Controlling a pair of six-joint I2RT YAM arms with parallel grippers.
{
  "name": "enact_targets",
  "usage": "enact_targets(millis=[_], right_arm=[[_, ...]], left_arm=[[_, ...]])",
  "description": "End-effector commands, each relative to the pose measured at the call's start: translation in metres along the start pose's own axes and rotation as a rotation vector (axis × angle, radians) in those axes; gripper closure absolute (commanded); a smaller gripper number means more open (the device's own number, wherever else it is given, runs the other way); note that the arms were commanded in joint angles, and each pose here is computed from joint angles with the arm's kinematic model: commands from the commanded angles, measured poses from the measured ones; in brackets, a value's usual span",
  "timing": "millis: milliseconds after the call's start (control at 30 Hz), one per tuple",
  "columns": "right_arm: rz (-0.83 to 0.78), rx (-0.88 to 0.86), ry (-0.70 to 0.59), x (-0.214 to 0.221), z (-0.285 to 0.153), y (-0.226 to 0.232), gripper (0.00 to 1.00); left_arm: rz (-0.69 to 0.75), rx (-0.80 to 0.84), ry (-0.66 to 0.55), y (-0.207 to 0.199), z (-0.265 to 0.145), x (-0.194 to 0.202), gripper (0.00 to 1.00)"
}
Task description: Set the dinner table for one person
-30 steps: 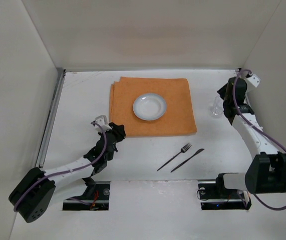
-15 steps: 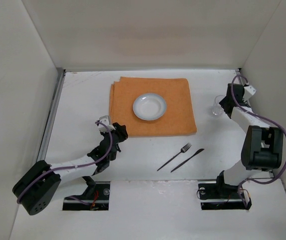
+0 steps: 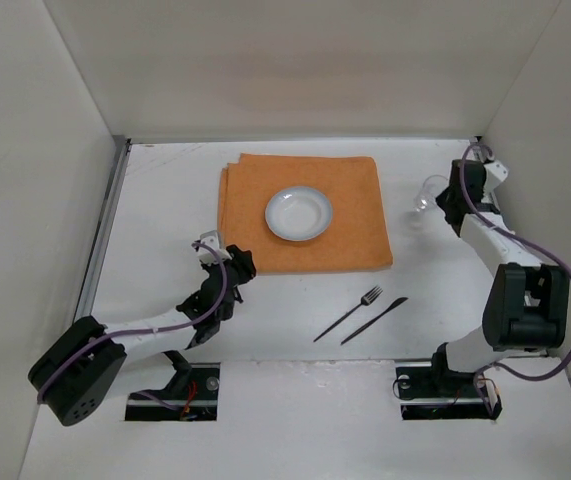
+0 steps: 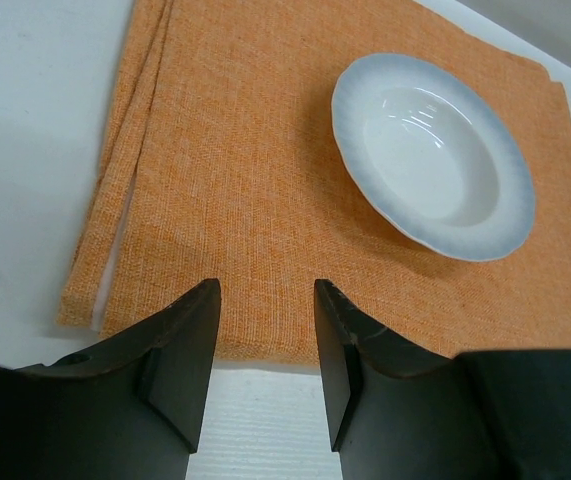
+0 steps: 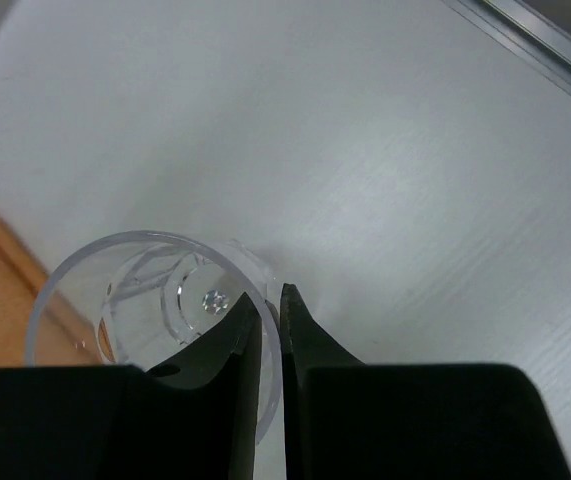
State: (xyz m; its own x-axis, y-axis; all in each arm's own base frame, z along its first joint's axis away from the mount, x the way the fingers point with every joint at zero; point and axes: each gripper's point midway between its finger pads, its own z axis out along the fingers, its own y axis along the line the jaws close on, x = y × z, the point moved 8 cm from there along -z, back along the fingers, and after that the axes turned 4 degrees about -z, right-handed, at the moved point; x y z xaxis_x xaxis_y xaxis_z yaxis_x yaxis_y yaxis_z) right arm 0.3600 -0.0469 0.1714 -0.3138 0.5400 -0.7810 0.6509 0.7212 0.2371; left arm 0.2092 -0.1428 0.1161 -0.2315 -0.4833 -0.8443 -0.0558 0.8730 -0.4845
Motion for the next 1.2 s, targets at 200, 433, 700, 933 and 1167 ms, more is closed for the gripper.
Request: enact_targets(millis=[200, 433, 700, 933, 1167], right_arm=[[-0.155, -0.349, -0.072, -0.017, -0.039, 0.148, 0.9], [-0.289, -0.392, -0.012, 0.005, -0.02, 0.205, 0.89], [-0.368, -0.333, 0.022, 0.025, 0.004, 0.219, 0.89], [-0.422, -0.263, 0.016, 0.042, 0.028, 0.219, 0.88], [-0.418, -0.275, 0.013, 0.043, 0.028, 0.221, 0.58]], left_arm=[[-0.042, 0.031, -0.077, -0.016, 0.006, -0.02, 0.6], [-0.04, 0.022, -0.079, -0.014, 0.007, -0.02, 0.6], [-0.039, 0.014, -0.078, -0.013, 0.009, -0.02, 0.59], [-0.034, 0.01, -0.071, -0.013, 0.01, -0.018, 0.59], [-0.029, 0.016, -0.062, -0.015, 0.012, -0.017, 0.59]])
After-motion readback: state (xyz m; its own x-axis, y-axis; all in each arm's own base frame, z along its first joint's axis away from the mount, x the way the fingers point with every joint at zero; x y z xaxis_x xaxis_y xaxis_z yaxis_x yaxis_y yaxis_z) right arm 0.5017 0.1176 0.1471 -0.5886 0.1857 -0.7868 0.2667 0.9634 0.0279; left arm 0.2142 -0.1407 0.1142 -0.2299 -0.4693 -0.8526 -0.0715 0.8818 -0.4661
